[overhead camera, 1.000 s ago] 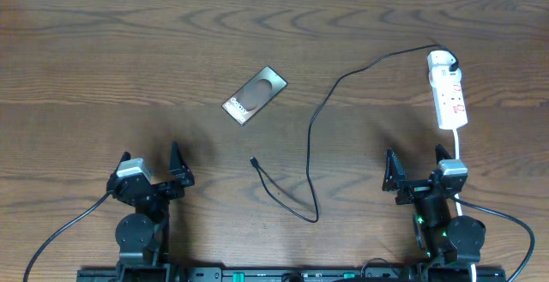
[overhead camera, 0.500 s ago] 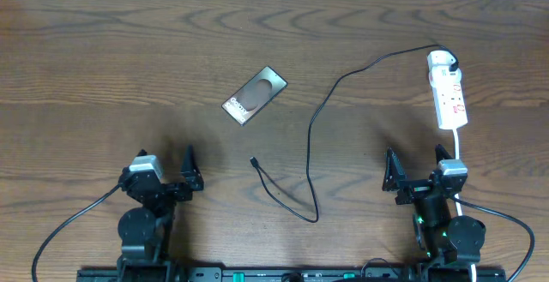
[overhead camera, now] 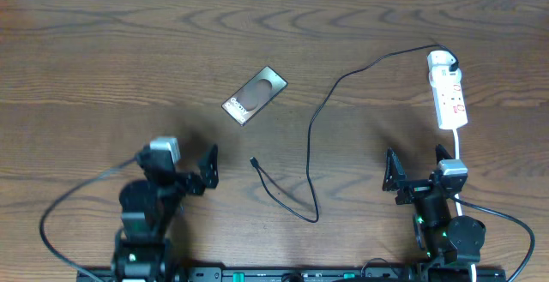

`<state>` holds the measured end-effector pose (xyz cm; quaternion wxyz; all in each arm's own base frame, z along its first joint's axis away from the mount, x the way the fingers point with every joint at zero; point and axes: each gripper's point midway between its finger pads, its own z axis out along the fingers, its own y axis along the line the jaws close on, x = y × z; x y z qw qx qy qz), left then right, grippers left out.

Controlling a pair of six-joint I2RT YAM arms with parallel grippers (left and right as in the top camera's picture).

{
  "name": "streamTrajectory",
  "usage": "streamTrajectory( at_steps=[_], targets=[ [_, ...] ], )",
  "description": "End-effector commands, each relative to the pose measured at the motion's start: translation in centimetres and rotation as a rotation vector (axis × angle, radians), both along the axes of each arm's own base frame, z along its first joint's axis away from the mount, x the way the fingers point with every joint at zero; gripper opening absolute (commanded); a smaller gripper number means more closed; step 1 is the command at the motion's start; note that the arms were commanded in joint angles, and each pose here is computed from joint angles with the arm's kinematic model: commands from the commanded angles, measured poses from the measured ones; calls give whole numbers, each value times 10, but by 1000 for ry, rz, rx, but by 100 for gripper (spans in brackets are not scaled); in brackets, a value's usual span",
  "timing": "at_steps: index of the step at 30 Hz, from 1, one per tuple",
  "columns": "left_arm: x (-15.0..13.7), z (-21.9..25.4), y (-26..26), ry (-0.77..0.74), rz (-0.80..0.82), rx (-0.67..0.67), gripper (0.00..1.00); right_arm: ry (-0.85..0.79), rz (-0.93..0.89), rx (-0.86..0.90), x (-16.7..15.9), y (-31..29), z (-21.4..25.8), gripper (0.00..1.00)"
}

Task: Plug charger to phone and switch on socket
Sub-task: 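Reach the left gripper to the silver phone and grasp it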

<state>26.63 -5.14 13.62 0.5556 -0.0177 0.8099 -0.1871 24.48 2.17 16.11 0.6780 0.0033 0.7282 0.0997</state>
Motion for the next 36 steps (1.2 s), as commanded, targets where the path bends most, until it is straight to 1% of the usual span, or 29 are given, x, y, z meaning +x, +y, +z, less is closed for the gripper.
streamTrajectory(
  at_steps=[1, 5, 8, 15, 17, 19, 22, 29, 34, 36],
  targets=[
    [23, 42, -13, -22, -79, 19, 100, -3, -2, -15, 0, 0, -1, 99],
    [50, 52, -30, 14, -166, 110, 100, -3, -2, -15, 0, 0, -1, 99],
    [70, 51, -48, 58, -228, 192, 100, -3, -2, -15, 0, 0, -1, 99],
    [109, 22, -84, 246, -349, 545, 100, -3, -2, -15, 0, 0, -1, 99],
    [116, 12, -90, 323, -375, 604, 100, -3, -2, -15, 0, 0, -1, 99],
    [124, -3, -96, 423, -410, 626, 100, -3, -2, -15, 0, 0, -1, 99],
    [133, -16, -101, 480, -433, 628, 100, -3, -2, -15, 0, 0, -1, 99],
    [135, -29, -102, 504, -439, 631, 100, -3, -2, -15, 0, 0, -1, 99],
    [142, -24, -104, 470, -430, 626, 100, -3, -2, -15, 0, 0, -1, 99],
    [150, -18, -107, 429, -422, 621, 100, -3, -2, -15, 0, 0, -1, 99]
  ],
)
